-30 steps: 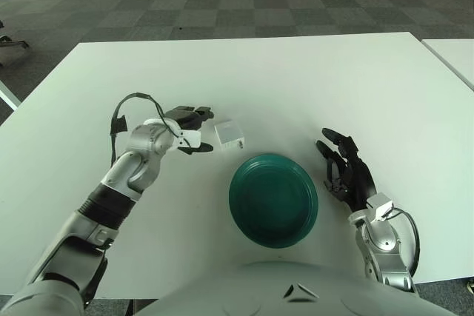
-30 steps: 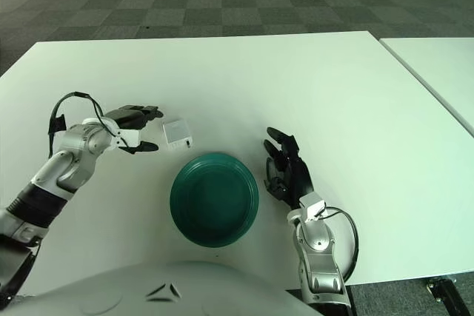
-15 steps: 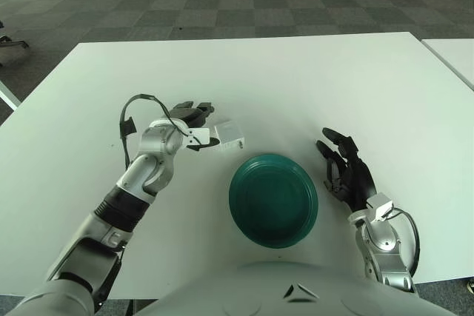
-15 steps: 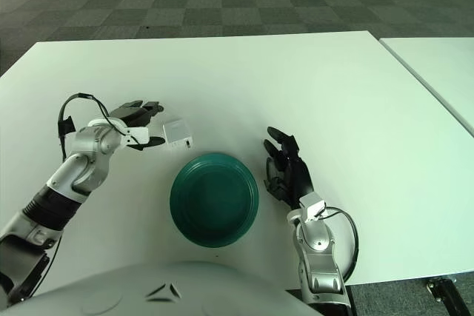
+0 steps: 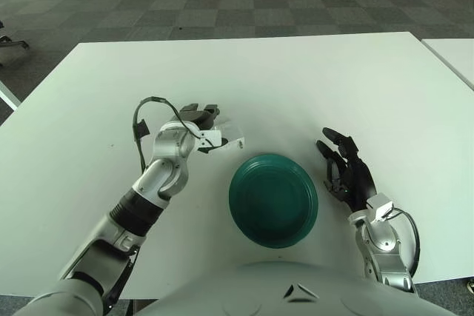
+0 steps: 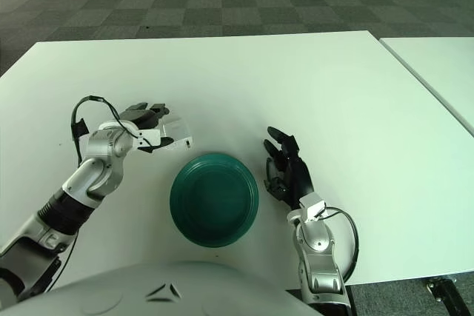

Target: Put the charger into the plate.

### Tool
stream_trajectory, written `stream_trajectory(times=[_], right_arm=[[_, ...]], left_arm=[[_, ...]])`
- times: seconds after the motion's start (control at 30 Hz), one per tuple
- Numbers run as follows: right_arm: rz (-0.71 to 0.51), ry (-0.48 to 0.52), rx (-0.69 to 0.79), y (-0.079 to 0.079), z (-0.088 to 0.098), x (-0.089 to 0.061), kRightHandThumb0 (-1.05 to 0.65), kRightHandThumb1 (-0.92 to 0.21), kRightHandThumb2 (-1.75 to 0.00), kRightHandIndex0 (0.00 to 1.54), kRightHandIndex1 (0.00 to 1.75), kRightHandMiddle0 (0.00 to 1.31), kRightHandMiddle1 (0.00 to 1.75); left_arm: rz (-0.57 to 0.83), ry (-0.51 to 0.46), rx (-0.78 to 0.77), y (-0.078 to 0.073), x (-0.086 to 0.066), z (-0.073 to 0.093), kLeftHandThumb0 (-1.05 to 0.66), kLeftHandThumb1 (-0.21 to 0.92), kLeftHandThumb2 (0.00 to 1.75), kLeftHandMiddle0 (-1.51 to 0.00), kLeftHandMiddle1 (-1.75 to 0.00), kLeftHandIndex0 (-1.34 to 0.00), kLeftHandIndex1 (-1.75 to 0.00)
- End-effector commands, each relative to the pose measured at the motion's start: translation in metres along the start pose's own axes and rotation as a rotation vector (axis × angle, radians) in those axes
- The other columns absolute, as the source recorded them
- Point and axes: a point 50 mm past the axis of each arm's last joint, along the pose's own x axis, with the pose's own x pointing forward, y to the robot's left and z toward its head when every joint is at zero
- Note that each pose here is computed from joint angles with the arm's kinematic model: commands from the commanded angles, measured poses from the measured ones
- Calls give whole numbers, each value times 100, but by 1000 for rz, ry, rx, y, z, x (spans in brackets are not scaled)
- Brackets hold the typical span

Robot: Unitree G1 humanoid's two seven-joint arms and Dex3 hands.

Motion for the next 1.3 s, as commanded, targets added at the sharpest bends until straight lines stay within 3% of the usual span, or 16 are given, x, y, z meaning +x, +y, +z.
stream_trajectory(times=[0.0,0.8,1.27], right_arm=[[4,186,12,5,-31,-17,-80,-92,-79,36,5,0,69],[5,184,13,8,-30,-19,-80,-92,-80,35,4,0,68],[-6,197,14,10,-31,-23,-79,-92,-81,34,3,0,69]], left_arm=[[14,0,7,6,-2,5,-105,92,72,0,0,0,-78],[-25,-25,-18,1,-5,13,-105,92,75,-2,-1,0,-81],[-49,-4,30,-20,0,15,-105,92,74,-5,-1,0,-94]])
